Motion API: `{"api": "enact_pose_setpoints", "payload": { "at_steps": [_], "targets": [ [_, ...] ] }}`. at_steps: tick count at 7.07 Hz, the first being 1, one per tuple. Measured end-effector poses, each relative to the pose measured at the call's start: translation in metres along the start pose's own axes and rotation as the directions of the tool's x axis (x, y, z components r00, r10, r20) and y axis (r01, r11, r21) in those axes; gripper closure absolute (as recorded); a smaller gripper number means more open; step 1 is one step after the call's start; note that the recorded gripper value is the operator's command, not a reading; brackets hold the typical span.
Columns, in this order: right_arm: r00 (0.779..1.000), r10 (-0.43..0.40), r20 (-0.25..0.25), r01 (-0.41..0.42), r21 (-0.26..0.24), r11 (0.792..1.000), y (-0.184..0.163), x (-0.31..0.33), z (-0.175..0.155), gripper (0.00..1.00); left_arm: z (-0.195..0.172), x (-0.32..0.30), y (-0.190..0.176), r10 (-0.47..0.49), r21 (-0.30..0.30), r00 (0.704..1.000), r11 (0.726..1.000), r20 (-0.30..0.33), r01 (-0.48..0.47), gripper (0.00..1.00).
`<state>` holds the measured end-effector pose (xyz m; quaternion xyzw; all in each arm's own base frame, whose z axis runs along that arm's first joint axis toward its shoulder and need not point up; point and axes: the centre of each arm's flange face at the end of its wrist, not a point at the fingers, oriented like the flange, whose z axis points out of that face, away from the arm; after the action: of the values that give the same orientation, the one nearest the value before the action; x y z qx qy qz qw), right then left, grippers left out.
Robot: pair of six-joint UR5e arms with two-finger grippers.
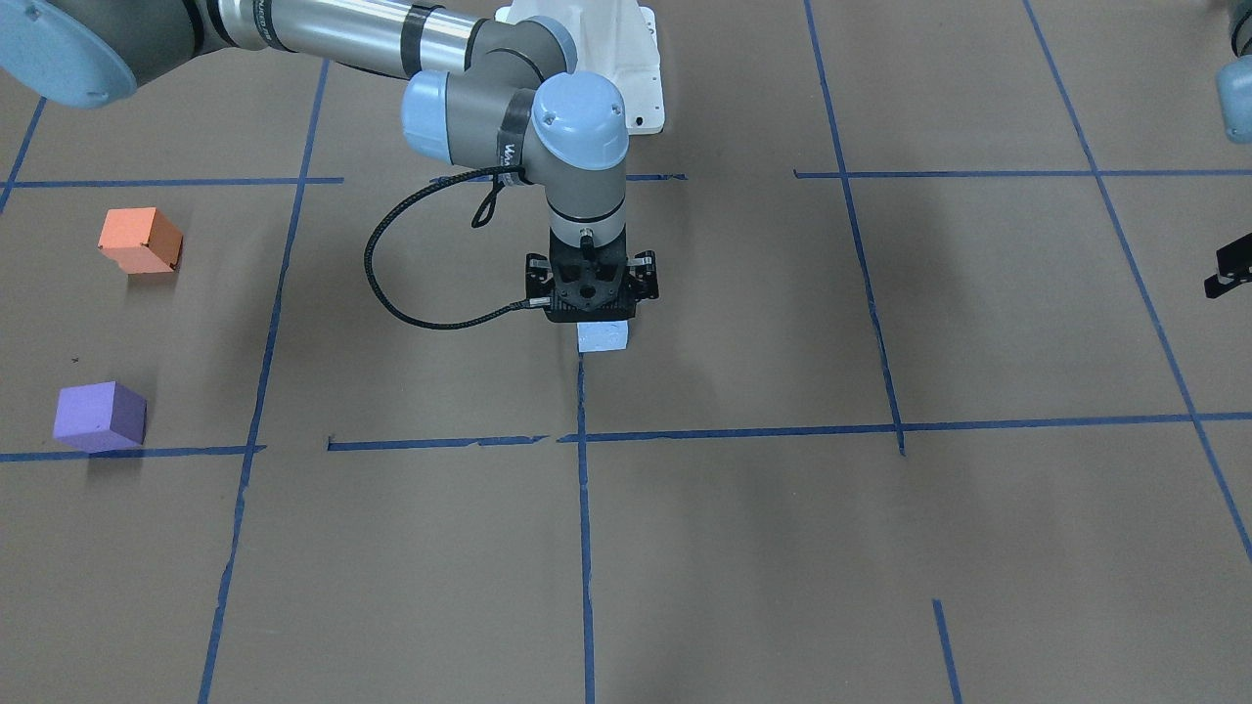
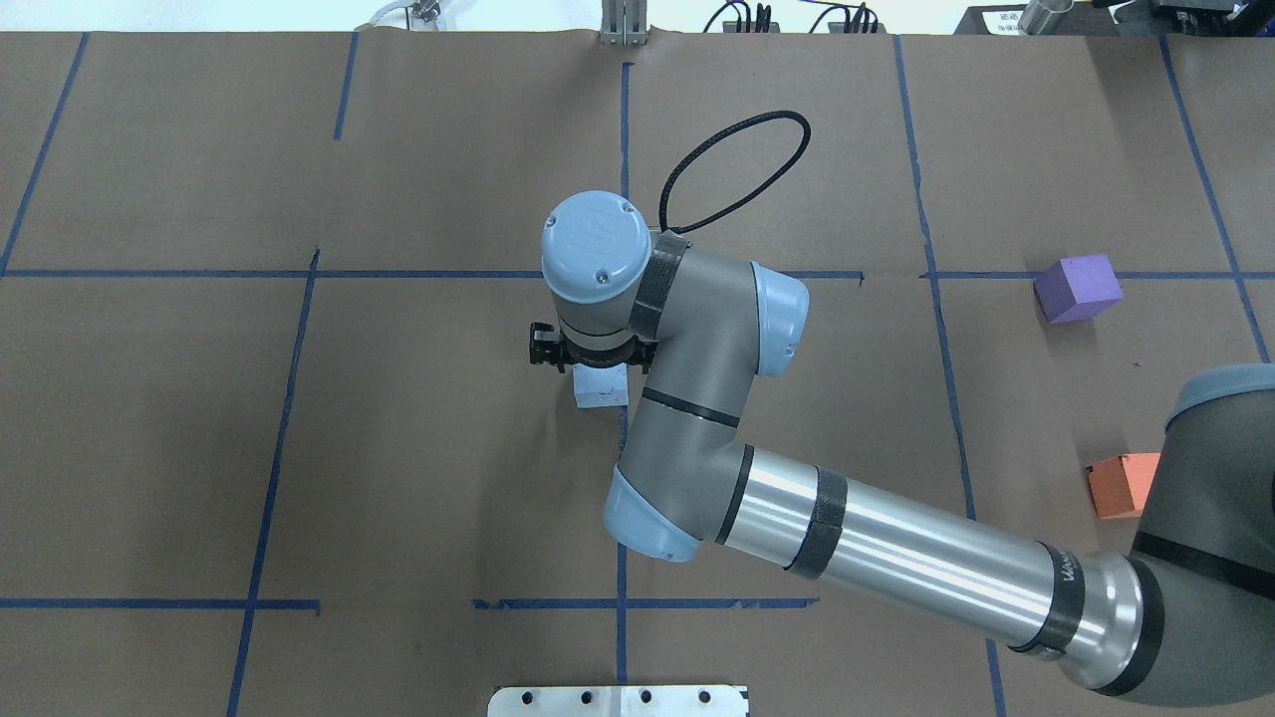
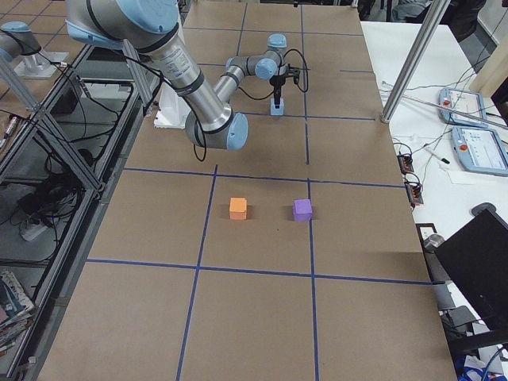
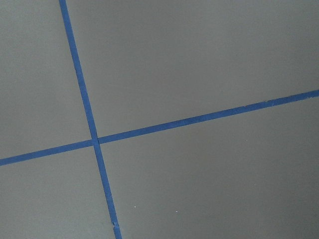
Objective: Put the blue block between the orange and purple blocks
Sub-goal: 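Lift the cube with the right gripper and carry it toward the purple cube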
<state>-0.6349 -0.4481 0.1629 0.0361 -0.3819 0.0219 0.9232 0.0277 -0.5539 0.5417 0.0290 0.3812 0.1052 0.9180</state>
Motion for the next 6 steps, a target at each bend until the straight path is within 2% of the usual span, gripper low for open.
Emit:
{"api": "enact_pose_setpoints", "payload": {
  "at_steps": [2, 3, 4, 6],
  "targets": [
    [1.000, -0.005, -0.020, 0.005, -0.005, 1.000, 0.006, -0.001, 0.013, 0.05, 0.002, -0.002, 0.003, -0.003, -0.004, 1.000, 1.000, 0.000, 0.003, 0.00],
    [1.000, -0.006, -0.028, 0.006, -0.005, 1.000, 0.005, -0.005, 0.017, 0.12, 0.003, -0.003, 0.005, -0.006, -0.007, 1.000, 1.000, -0.001, 0.006, 0.00],
    [0.999, -0.006, -0.035, 0.006, 0.000, 1.000, 0.001, -0.016, 0.018, 0.32, 0.004, -0.003, 0.006, -0.006, -0.007, 1.000, 1.000, -0.001, 0.006, 0.00],
    [0.999, -0.011, -0.049, 0.011, -0.001, 1.000, -0.003, -0.028, 0.022, 0.37, 0.004, -0.004, 0.008, -0.008, -0.008, 1.000, 1.000, -0.001, 0.008, 0.00]
  ]
}}
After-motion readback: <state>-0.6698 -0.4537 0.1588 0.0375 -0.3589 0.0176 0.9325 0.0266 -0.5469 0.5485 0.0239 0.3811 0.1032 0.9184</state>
